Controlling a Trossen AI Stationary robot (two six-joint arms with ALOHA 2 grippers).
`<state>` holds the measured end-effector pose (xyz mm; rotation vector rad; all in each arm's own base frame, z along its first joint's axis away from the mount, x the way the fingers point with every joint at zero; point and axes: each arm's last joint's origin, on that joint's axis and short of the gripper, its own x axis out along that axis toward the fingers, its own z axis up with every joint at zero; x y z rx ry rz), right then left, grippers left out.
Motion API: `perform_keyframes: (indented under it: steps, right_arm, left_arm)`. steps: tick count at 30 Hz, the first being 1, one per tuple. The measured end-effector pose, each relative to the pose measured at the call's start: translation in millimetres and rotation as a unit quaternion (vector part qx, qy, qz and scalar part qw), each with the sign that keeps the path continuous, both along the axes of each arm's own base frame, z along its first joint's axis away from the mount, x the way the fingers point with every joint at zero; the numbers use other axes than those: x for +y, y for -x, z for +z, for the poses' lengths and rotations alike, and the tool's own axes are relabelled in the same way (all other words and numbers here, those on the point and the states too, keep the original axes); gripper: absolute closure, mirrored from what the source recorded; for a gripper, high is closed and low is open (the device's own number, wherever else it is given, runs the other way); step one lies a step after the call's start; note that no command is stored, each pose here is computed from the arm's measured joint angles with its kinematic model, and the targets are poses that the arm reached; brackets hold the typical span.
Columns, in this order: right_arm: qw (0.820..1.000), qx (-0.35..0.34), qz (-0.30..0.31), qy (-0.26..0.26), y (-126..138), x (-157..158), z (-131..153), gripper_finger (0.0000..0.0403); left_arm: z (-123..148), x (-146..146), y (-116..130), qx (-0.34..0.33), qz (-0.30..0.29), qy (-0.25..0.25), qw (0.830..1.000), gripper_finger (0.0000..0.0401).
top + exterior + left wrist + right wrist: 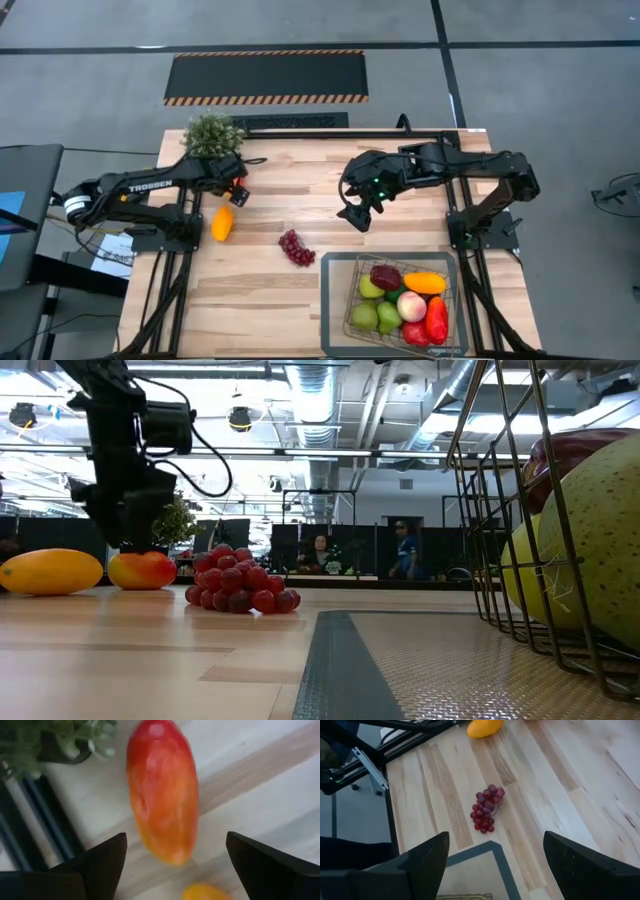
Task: Build produce basket
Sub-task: Put the orange mango into the wire basket
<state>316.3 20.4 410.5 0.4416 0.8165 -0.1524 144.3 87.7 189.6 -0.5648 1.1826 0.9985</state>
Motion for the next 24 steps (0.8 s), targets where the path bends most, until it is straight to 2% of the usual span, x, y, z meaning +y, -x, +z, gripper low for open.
perform_keyframes:
  steps: [12, 17, 21, 24]
  right_arm:
    - [1.000, 0.006, 0.002, 0.002, 0.7, 0.3, -1.0, 0.0062]
    - [1.000, 0.006, 0.006, 0.002, 1.0, 3.4, -1.0, 0.0062]
    - [1.000, 0.007, 0.013, 0.004, 1.1, 6.5, -1.2, 0.0062]
    - [1.000, 0.008, 0.018, 0.009, 1.4, 6.0, -1.4, 0.0062]
  left_arm:
    - [-18.5, 2.9, 2.0, -0.037, 0.041, 0.005, 0.998, 0.0078]
    - [-34.7, 0.3, -1.8, -0.110, 0.022, 0.047, 0.993, 0.0090]
    - [-35.6, -2.7, -11.5, -0.178, -0.011, 0.078, 0.981, 0.0102]
    - [-30.6, -5.4, -22.9, -0.233, -0.040, 0.081, 0.968, 0.0112]
